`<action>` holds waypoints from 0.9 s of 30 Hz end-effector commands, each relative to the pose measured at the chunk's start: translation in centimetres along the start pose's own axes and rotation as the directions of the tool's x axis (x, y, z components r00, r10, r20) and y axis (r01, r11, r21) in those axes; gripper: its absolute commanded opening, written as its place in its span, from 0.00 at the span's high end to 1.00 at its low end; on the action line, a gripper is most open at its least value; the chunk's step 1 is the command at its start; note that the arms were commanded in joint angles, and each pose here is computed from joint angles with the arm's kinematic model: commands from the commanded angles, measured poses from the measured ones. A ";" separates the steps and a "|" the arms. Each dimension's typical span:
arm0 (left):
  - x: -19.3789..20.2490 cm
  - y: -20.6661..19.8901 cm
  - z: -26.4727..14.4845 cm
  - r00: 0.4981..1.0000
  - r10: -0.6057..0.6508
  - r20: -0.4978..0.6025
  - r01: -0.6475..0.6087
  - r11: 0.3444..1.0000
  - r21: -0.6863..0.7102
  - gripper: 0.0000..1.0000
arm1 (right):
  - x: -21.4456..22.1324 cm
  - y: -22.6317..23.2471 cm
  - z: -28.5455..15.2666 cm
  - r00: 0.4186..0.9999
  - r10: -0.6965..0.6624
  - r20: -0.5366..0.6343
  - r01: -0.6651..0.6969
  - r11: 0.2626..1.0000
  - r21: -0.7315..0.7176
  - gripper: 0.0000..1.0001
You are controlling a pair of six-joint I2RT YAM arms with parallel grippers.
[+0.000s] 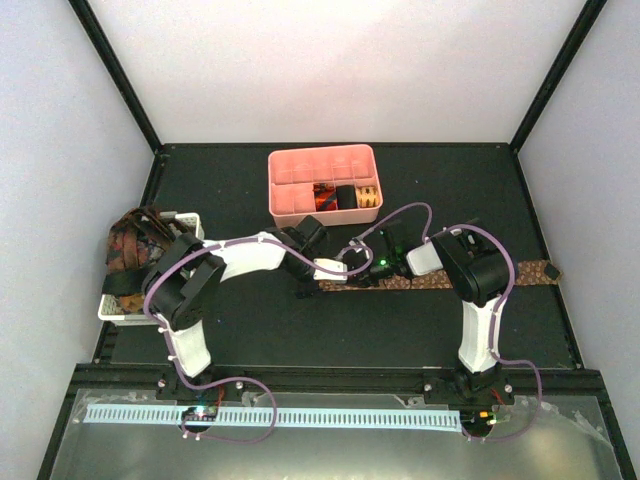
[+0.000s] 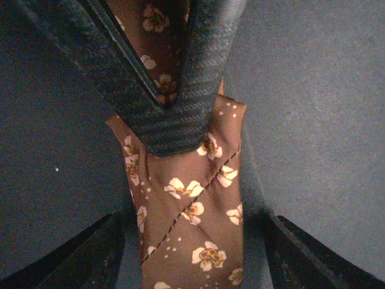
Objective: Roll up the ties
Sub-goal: Roll the tie at the center of the board.
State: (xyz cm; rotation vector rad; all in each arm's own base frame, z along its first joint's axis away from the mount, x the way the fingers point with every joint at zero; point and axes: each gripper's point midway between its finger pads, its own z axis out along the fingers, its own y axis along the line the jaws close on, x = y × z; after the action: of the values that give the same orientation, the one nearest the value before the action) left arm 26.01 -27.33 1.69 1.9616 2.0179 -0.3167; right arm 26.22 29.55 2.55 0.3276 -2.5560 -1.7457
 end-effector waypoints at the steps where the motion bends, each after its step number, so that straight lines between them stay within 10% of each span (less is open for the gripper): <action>1: -1.6 0.3 -1.7 0.998 -0.005 0.070 0.007 1.000 -0.024 0.28 | 0.3 0.1 0.1 1.000 0.013 -0.007 -0.014 1.000 -0.017 0.98; 11: -0.1 -0.2 -0.3 1.000 -0.011 0.013 0.011 1.000 0.005 0.65 | -0.2 1.0 -0.4 1.000 -0.028 -0.006 0.028 1.000 0.003 0.98; 21: 0.2 -0.3 -0.2 1.000 -0.017 0.008 0.017 1.000 0.021 0.72 | -0.7 0.8 -0.6 0.997 -0.073 -0.020 0.074 0.995 0.065 0.79; 27: 0.3 -0.3 -0.2 1.000 -0.021 0.006 0.020 1.000 0.023 0.73 | -0.6 1.4 -0.9 0.994 -0.107 -0.022 0.108 0.992 0.063 0.93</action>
State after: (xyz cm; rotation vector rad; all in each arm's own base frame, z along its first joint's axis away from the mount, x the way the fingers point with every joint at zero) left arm 25.79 -27.16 1.64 1.9472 2.0379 -0.3291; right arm 26.37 29.34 2.91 0.4137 -2.5983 -1.6732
